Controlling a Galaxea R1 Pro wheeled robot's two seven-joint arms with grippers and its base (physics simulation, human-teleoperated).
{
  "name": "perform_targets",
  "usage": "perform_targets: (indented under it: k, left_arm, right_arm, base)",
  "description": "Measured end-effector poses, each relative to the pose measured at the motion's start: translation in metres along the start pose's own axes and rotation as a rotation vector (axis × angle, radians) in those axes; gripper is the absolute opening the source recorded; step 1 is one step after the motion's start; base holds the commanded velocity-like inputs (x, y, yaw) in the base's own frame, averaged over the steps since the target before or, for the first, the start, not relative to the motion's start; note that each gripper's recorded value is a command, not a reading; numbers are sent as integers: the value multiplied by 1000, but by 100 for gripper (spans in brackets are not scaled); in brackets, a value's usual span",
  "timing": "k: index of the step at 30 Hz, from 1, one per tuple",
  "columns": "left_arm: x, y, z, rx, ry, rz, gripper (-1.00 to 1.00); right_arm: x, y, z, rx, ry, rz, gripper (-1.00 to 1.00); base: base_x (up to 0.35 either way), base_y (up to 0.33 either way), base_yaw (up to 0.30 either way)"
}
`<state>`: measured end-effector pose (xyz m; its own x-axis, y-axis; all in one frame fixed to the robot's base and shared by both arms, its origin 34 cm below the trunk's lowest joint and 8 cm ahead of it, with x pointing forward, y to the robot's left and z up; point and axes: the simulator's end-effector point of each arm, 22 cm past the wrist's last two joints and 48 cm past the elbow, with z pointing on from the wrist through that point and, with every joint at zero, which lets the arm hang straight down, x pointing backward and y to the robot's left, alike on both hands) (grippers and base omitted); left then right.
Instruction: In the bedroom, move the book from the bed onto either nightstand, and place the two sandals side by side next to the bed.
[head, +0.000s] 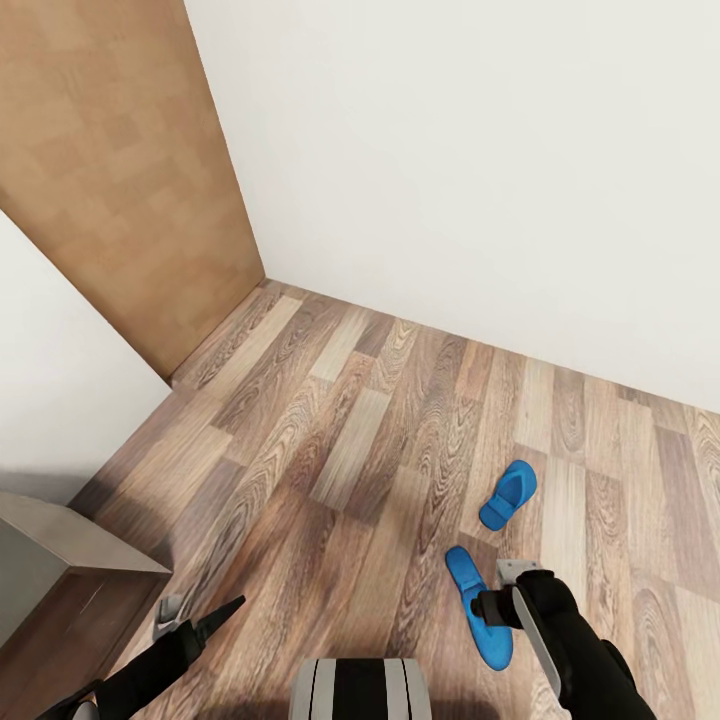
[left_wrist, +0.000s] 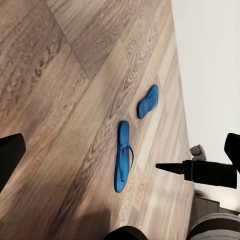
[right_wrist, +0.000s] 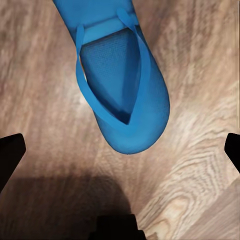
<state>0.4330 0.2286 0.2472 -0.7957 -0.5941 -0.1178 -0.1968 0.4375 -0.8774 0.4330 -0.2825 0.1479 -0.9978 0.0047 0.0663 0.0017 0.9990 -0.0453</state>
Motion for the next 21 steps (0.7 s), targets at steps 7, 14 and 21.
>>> perform_targets:
  k: [7,14,21]
  left_arm:
    - [0,-1,2,4,-6,10,100]
    - [-1,-2,3,6,-15,22,100]
    - [-1,-2,3,5,-18,26,100]
  right_arm:
    - [0,-2,0,2,-1,1,100]
    - [-1,-2,0,2,-2,1,100]
    - [-15,-3,-9,3,-40,1,100]
  base:
    - [0,0,0]
    - [0,0,0]
    - [0,0,0]
